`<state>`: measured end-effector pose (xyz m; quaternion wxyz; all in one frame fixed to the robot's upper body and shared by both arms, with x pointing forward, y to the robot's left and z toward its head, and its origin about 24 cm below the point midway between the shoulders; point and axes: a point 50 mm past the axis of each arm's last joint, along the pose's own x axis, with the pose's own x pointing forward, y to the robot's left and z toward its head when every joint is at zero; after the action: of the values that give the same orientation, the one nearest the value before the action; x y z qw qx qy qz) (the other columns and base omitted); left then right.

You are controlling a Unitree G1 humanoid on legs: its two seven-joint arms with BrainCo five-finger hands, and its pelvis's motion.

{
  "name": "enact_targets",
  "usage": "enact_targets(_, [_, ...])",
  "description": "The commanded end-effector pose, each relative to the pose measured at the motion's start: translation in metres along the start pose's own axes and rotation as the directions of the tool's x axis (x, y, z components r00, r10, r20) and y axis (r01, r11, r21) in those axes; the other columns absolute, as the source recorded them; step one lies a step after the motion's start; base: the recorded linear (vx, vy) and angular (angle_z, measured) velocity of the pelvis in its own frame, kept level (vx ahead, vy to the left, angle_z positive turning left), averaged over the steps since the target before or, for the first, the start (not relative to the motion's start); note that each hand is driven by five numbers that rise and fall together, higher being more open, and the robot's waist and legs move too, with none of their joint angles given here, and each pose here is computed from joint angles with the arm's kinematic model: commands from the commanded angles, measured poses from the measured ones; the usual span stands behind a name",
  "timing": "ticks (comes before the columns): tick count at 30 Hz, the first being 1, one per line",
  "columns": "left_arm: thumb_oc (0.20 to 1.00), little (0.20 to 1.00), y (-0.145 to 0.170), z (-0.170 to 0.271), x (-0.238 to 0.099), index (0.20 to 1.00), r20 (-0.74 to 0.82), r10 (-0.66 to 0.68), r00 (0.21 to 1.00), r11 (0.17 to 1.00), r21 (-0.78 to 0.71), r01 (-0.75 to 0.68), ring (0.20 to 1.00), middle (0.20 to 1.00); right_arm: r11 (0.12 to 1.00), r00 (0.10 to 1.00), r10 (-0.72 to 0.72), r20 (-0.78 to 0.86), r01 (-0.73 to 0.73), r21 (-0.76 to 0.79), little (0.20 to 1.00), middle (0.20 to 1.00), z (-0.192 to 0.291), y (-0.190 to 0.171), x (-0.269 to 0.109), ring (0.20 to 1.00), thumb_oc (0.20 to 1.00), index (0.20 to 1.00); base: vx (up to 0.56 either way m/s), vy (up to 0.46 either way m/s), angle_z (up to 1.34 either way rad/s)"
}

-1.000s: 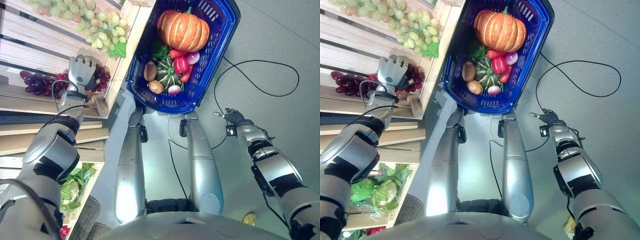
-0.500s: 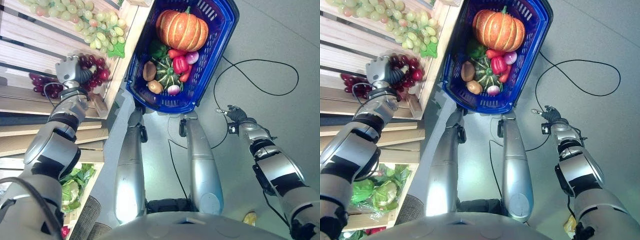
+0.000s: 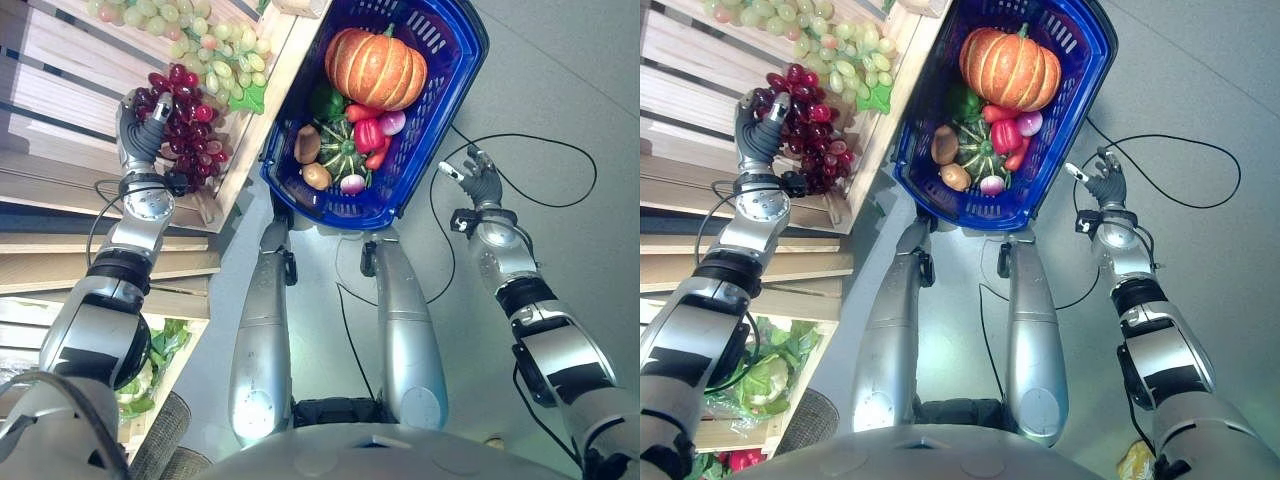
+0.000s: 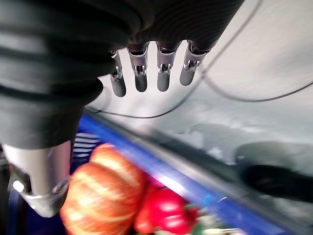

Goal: Pick up fruits and vegetables into the basket

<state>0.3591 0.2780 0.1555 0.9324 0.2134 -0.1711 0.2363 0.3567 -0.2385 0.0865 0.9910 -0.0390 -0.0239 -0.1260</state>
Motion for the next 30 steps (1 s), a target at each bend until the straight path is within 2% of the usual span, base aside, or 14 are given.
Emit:
enact_targets(1, [0.2, 0.2, 0.016, 0.02, 0.004, 0.2, 0.106, 0.079, 0.991, 0.982, -0.177, -0.059, 0.2, 0.2, 0.998, 0.997, -0.048, 0.053, 0.046, 0.031, 1.0, 1.0, -0.003, -0.008, -0.015, 1.0, 1.0, 1.0, 0.0, 0.0, 0.0])
enact_targets(5, [0.2, 0.2, 0.014, 0.03, 0.001, 0.2, 0.156, 0.081, 0.984, 0.964, -0.262, -0.037, 0.2, 0.2, 0.999, 0.991, 0.01, 0.131, -0.015, 0.035, 1.0, 1.0, 0.008, 0.005, -0.02, 1.0, 1.0, 1.0, 0.0, 0.0, 0.0])
enact_targets(13, [0.2, 0.2, 0.001, 0.05, -0.018, 0.2, 0.3, 0.071, 0.951, 0.922, -0.383, 0.052, 0.2, 0.2, 0.967, 0.92, 0.233, 0.317, -0.252, 0.022, 1.0, 1.0, 0.038, 0.043, -0.042, 1.0, 1.0, 1.0, 0.0, 0.0, 0.0])
enact_targets(16, [0.2, 0.2, -0.006, 0.07, -0.03, 0.2, 0.399, 0.052, 0.916, 0.903, -0.411, 0.127, 0.2, 0.2, 0.923, 0.839, 0.359, 0.41, -0.384, -0.022, 1.0, 1.0, 0.059, 0.065, -0.058, 1.0, 1.0, 1.0, 0.0, 0.0, 0.0])
enact_targets(25, [0.2, 0.2, -0.02, 0.115, -0.049, 0.2, 0.568, 0.007, 0.823, 0.857, -0.427, 0.287, 0.2, 0.2, 0.821, 0.682, 0.532, 0.502, -0.559, -0.111, 1.0, 1.0, 0.096, 0.098, -0.078, 1.0, 1.0, 1.0, 0.0, 0.0, 0.0])
enact_targets(30, [0.2, 0.2, -0.029, 0.137, -0.058, 0.2, 0.637, -0.02, 0.771, 0.823, -0.428, 0.374, 0.2, 0.2, 0.771, 0.624, 0.585, 0.518, -0.627, -0.115, 1.0, 1.0, 0.109, 0.114, -0.085, 1.0, 1.0, 1.0, 0.0, -0.017, 0.03])
